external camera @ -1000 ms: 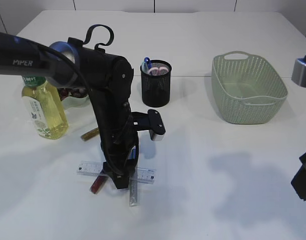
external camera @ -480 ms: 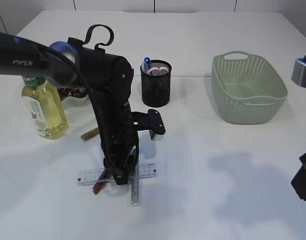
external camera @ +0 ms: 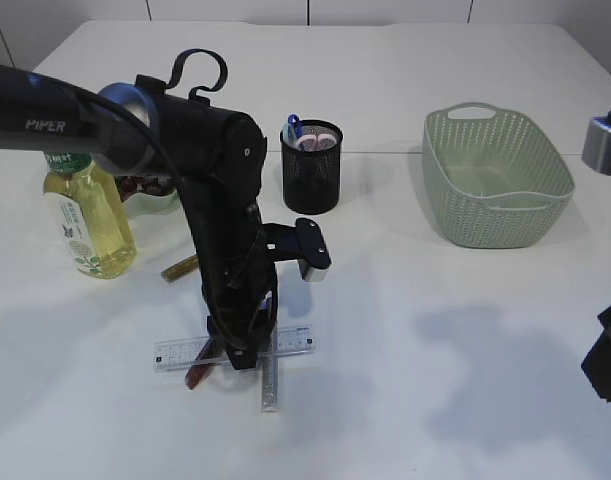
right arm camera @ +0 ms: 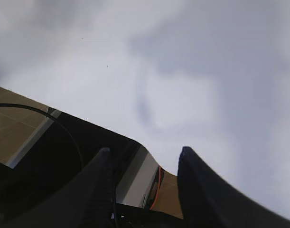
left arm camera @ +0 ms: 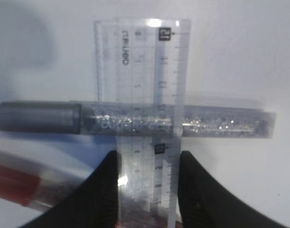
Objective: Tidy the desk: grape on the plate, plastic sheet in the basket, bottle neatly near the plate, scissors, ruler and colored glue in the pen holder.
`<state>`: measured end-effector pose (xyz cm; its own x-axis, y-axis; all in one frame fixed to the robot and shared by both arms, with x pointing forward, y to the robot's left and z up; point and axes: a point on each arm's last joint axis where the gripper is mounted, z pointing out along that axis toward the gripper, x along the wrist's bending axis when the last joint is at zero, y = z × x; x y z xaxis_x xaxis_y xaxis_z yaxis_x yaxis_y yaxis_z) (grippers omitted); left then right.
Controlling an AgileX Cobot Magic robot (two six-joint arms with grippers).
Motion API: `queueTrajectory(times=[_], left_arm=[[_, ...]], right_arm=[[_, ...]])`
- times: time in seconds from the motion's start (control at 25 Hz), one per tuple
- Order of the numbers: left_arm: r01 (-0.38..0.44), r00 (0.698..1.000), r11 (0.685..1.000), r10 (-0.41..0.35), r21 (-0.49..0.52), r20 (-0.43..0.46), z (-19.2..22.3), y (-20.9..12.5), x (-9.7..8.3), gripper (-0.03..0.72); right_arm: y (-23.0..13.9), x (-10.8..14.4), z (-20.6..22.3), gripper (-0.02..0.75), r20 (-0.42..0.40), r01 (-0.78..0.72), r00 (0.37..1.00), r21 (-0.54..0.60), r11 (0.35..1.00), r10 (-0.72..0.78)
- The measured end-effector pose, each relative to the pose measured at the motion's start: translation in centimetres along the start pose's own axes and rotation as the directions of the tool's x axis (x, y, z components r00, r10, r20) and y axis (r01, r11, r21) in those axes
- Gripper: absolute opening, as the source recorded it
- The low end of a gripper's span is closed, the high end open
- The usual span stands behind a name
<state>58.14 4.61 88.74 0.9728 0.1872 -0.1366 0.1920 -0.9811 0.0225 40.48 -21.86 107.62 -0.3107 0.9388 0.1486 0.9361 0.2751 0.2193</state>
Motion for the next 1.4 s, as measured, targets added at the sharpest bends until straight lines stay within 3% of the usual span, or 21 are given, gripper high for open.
queueTrajectory(times=[0.08,0.36,0.8,1.4], left_arm=[[0.008,1.000,1.000,-0.008,-0.001,-0.001,0.0,0.0,0.0,0.273],[0.165,0.986,0.986,-0.165,-0.021,-0.016,0.0,0.2,0.2,0.273],[0.178,0.984,0.983,-0.179,-0.032,-0.024,0.0,0.2,0.3,0.273],[0.264,0.964,0.963,-0.265,-0.050,-0.014,-2.1,1.2,0.6,0.272]], right_arm=[[0.0,0.0,0.0,0.364,0.000,0.000,1.000,0.000,1.000,0.000],[0.0,0.0,0.0,0.364,0.000,0.000,1.000,0.000,1.000,0.000],[0.0,0.0,0.0,0.364,0.000,0.000,1.000,0.000,1.000,0.000],[0.0,0.0,0.0,0.364,0.000,0.000,1.000,0.002,1.000,0.000]])
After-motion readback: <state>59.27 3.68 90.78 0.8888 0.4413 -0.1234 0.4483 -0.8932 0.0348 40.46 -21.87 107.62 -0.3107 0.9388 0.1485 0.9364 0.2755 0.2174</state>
